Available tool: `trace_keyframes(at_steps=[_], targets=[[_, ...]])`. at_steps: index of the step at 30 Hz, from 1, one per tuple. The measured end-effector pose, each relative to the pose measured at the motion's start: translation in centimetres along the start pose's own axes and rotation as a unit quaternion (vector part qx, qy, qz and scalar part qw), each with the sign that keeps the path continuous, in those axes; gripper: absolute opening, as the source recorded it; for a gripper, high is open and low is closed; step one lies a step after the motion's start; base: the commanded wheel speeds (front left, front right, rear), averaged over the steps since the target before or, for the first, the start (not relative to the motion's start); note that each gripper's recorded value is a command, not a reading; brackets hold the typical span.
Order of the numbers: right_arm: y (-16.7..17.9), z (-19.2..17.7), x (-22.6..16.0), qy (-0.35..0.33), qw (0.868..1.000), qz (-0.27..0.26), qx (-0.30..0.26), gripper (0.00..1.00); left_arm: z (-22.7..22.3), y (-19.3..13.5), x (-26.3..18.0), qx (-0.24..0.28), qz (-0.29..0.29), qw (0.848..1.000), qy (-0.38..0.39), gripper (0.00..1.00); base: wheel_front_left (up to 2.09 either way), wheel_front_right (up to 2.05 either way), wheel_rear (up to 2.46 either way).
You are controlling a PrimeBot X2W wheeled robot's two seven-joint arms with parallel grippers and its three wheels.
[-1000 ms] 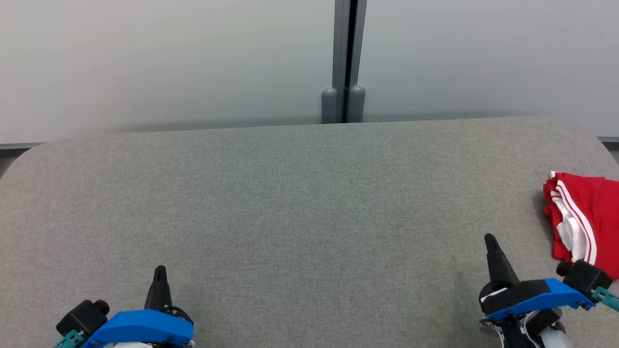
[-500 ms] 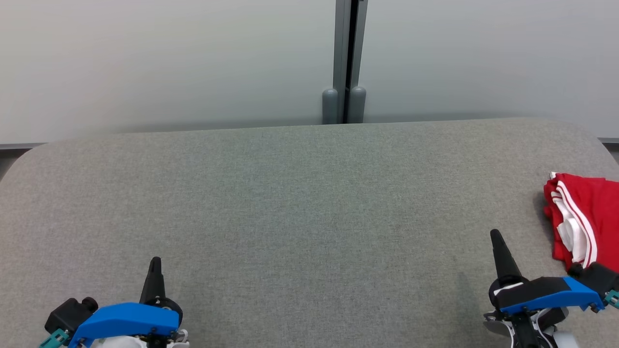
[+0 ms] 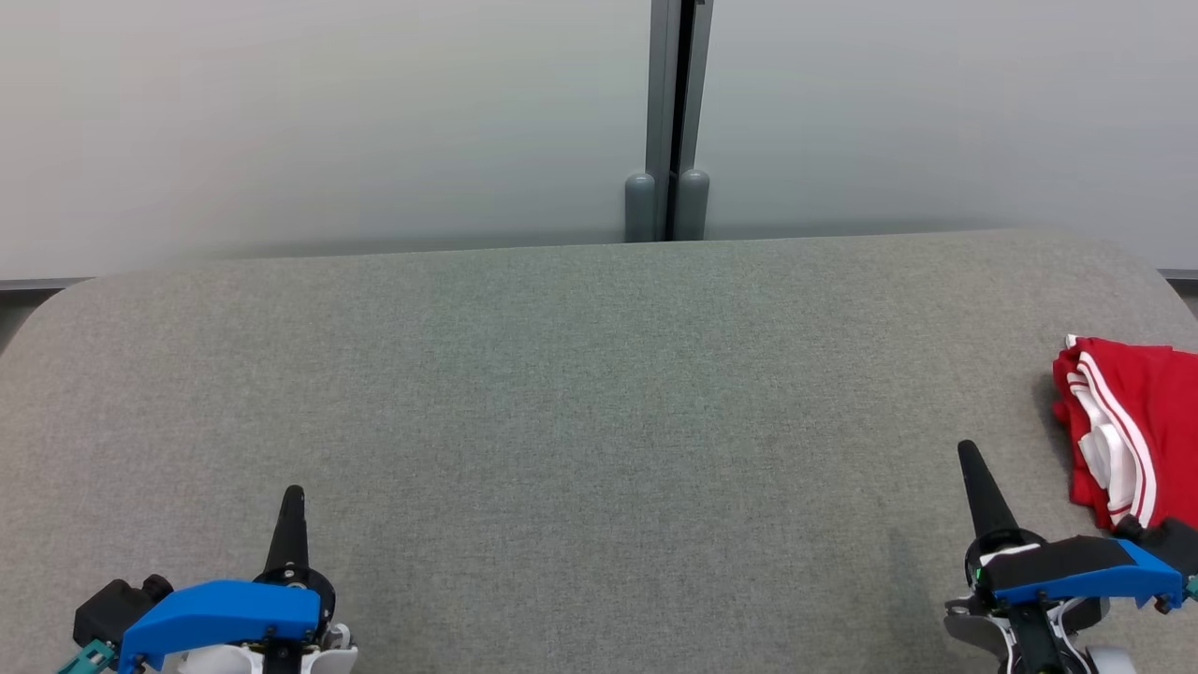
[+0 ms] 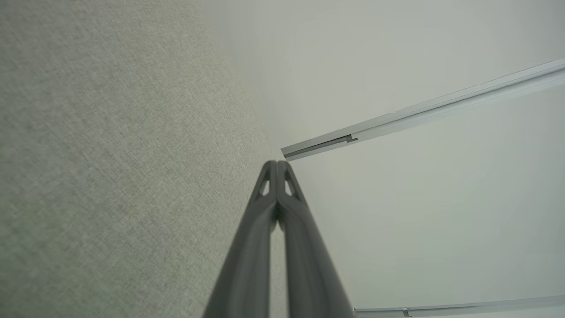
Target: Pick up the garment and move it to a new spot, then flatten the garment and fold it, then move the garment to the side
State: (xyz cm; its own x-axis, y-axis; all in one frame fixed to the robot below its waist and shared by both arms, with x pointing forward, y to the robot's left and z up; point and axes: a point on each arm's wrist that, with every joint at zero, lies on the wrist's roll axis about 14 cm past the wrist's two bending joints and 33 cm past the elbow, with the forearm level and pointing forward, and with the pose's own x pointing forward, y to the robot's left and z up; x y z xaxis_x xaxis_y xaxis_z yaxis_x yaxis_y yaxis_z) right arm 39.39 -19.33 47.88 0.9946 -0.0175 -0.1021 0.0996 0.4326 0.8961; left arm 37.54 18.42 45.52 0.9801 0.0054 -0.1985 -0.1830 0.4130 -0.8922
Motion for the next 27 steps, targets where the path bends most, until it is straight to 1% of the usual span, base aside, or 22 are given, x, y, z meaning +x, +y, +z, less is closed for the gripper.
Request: trace_keyframes(at_steps=[12,27], targets=[[0.4,0.3,-0.2,-0.001,0.998,0.008,0.057,0.0,0.9,-1.0,0.2,-0.055,-0.021,0.998,-0.006,0.0,0.0,0.0,0.0],[1.2,0.9,-0.3,-0.003,0.992,0.024,0.121,0.0,1.8,-1.9,0.3,-0.115,-0.043,0.992,-0.01,0.0,0.0,0.0,0.0]])
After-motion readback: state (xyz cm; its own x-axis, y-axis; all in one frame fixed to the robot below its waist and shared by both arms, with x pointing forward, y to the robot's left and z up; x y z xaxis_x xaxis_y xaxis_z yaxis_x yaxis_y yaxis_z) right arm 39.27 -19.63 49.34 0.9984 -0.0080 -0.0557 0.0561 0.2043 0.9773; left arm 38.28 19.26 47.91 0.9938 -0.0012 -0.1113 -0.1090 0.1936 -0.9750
